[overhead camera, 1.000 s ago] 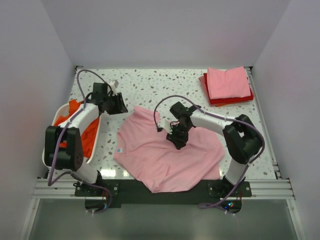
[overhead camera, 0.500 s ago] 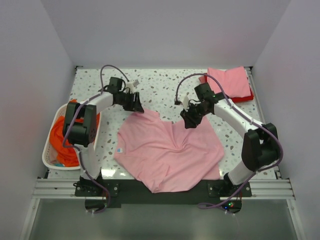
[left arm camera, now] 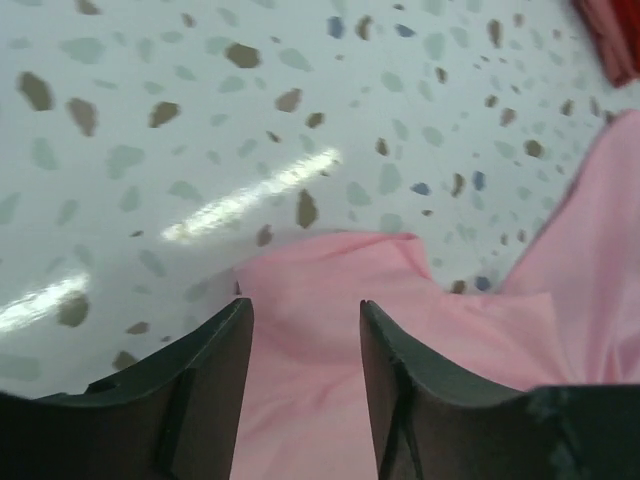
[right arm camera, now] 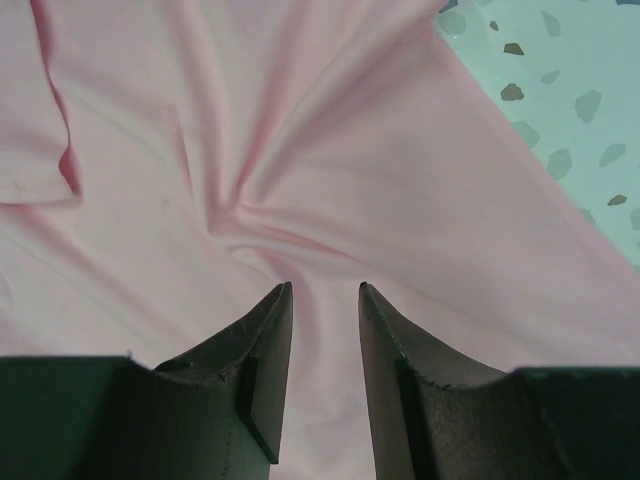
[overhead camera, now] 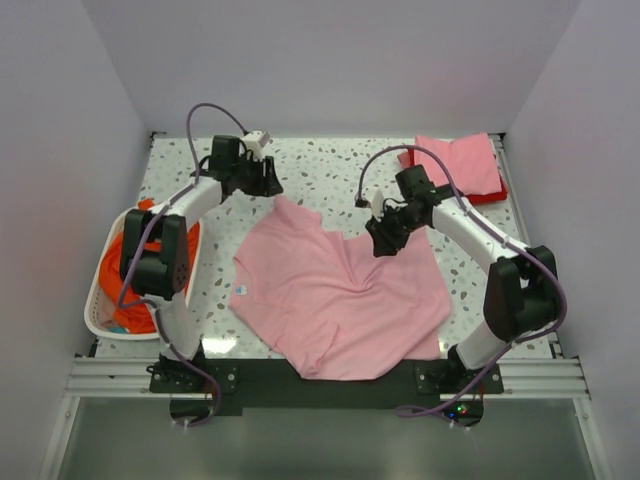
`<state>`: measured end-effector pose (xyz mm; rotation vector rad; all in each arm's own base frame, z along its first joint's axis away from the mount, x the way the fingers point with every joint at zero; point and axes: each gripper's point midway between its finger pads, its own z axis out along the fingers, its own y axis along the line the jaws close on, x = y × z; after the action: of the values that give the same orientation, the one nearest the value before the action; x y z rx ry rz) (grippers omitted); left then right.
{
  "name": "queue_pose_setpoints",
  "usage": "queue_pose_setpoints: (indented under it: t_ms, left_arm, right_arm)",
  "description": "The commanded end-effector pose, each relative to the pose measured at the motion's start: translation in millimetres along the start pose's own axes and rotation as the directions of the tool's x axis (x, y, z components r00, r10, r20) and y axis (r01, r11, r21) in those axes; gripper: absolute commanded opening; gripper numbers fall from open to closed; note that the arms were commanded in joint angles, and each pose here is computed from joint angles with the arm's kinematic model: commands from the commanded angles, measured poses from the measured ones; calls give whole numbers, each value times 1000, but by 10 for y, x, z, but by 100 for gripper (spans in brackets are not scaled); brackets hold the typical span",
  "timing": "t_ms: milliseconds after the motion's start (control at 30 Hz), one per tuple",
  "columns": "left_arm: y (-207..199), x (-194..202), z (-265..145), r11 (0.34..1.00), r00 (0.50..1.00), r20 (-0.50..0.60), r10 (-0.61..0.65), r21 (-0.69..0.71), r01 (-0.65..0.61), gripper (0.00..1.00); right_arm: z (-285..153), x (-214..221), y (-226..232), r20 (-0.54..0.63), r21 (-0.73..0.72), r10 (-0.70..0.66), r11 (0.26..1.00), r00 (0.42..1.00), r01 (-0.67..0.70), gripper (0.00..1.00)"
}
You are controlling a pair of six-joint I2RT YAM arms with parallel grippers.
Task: Fold and stack the t-shirts
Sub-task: Flatten the tshirt out
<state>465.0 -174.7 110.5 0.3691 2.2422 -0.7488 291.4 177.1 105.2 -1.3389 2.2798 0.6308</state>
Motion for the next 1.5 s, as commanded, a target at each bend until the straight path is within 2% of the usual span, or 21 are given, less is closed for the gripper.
queue_pose_setpoints:
  t_ms: [0, 33, 200, 333, 367, 400, 433, 467, 533, 733, 767, 833, 900, 967, 1000, 1033, 1300, 1467]
  left_arm:
    - [574, -136, -180, 940, 999, 23, -27, -340, 34, 55]
    - [606, -63, -215, 930, 999, 3, -47, -366, 45, 59]
    - [477, 215, -351, 941, 998, -43, -49, -338, 31, 60]
    - [525, 671, -314, 943, 975, -205, -82, -333, 10, 60]
    - [559, 726, -297, 941, 971, -222, -89, -338, 9, 60]
    - [605, 777, -257, 938, 967, -237, -95, -346, 7, 60]
    - [623, 804, -245, 937, 964, -248, -97, -349, 4, 60]
    - [663, 838, -226, 933, 961, -257, -101, -360, 1, 60]
    - [679, 842, -202, 934, 961, -262, -95, -357, -5, 60]
    - [693, 930, -79, 945, 952, -286, -108, -328, 9, 57]
    - [715, 974, -69, 942, 948, -295, -116, -335, 11, 55]
    - [711, 1005, -75, 941, 945, -300, -128, -338, 20, 46]
    - [719, 1059, -115, 935, 941, -306, -144, -354, 28, 30]
    - [701, 1107, -166, 933, 939, -309, -153, -359, 34, 23]
    - [689, 1118, -181, 933, 938, -308, -156, -358, 37, 14]
    - [679, 1143, -197, 932, 937, -309, -162, -360, 42, 12]
    - [608, 1215, -291, 935, 935, -314, -163, -351, 45, 4]
    - [610, 1263, -302, 935, 931, -323, -169, -351, 48, 4]
  right_arm:
    - [-19, -23, 16, 28, -12, 13, 1000, 1000, -13, 37]
    - [-10, -11, 8, 25, -11, 16, 1000, 1000, -16, 37]
    - [66, 27, -32, 12, -11, 33, 999, 999, -33, 37]
    - [213, -65, -250, 29, 37, 82, 996, 996, -83, 38]
    - [252, -98, -276, 27, 29, 91, 995, 995, -92, 39]
    - [332, -192, -373, 26, 18, 118, 993, 993, -118, 46]
    - [365, -220, -354, 13, -16, 136, 991, 991, -136, 48]
    - [339, -445, -380, 53, -46, 140, 989, 989, -138, 48]
    - [513, -492, -371, 23, -94, 167, 982, 986, -164, 49]
    - [858, -903, -454, 60, -88, 206, 976, 977, -200, 49]
    - [882, -997, -490, 79, -80, 252, 966, 965, -245, 49]
    - [983, -1081, -595, 101, -50, 287, 958, 953, -283, 49]
    - [1104, -1149, -680, 109, -24, 349, 937, 931, -348, 49]
    - [1214, -1239, -765, 133, -20, 397, 917, 908, -398, 49]
    - [1256, -1257, -779, 135, -15, 411, 911, 902, -412, 49]
    - [1297, -1278, -825, 145, -7, 431, 900, 891, -435, 49]
    - [1652, -1380, -821, 138, -47, 499, 866, 855, -498, 47]
    - [1758, -1391, -864, 144, -45, 533, 845, 834, -532, 43]
